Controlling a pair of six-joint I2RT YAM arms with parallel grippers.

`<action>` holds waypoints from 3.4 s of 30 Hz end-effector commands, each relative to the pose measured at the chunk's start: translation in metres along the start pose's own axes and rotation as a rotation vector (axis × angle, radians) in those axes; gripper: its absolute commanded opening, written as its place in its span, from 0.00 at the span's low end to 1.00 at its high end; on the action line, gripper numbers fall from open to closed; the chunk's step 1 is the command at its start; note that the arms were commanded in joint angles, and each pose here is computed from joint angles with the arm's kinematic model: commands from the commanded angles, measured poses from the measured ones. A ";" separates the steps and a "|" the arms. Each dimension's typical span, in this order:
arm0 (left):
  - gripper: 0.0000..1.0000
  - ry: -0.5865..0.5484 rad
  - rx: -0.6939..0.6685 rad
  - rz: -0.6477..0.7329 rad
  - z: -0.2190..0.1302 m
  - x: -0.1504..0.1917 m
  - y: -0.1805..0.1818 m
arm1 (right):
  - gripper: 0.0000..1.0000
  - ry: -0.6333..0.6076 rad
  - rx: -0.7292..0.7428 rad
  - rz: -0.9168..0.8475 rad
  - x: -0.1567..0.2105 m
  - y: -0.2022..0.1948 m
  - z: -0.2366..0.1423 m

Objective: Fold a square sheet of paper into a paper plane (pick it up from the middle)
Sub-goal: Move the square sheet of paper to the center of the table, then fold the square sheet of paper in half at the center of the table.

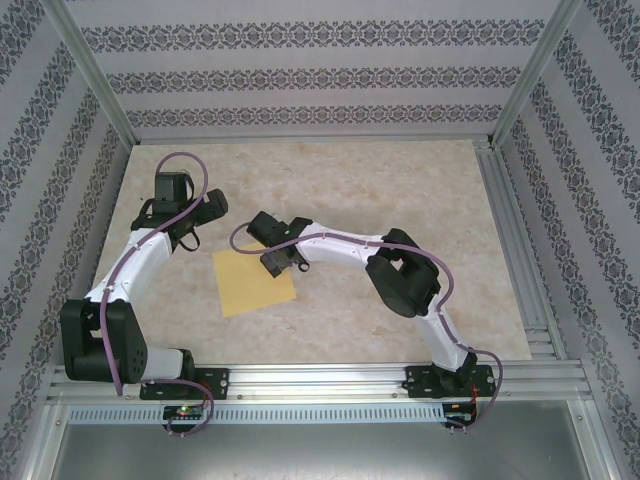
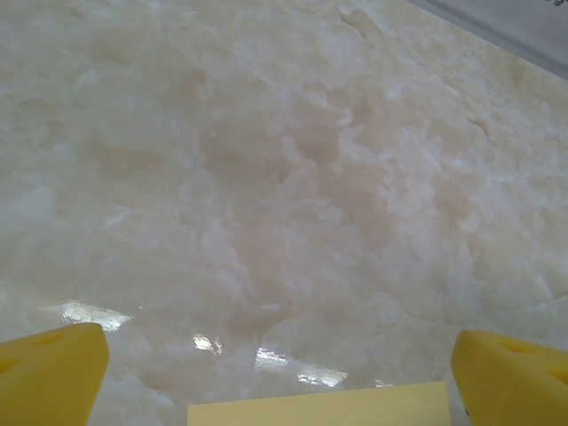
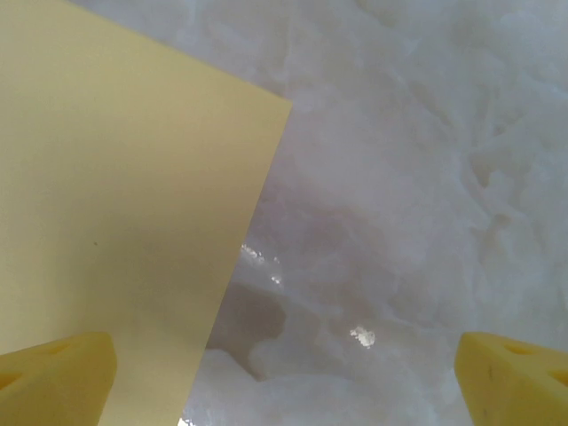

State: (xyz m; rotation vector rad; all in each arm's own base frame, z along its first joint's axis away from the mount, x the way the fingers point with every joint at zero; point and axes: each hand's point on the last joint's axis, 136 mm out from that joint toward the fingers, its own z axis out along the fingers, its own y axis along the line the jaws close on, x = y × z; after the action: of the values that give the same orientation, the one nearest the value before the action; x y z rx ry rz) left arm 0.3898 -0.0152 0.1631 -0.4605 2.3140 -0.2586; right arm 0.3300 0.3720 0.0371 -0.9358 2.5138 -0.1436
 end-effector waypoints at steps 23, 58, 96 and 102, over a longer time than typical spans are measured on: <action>1.00 -0.010 -0.004 -0.011 -0.003 -0.009 0.005 | 0.98 0.150 0.054 0.069 0.103 -0.134 -0.005; 1.00 0.044 0.009 -0.064 0.009 0.013 0.010 | 0.96 0.332 -0.163 0.208 0.074 -0.018 0.015; 1.00 0.048 0.029 -0.074 0.003 0.017 0.007 | 0.43 0.094 -0.473 0.377 0.018 0.005 -0.035; 0.99 0.104 0.115 -0.098 0.004 0.034 -0.005 | 0.25 -0.133 -0.738 0.552 -0.027 -0.005 -0.077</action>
State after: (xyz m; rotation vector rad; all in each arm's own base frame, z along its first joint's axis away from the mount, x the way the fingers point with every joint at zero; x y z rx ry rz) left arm 0.3751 -0.0236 0.1350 -0.5132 2.3850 -0.3683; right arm 0.2990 0.3559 0.0684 -0.5120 2.7934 0.6903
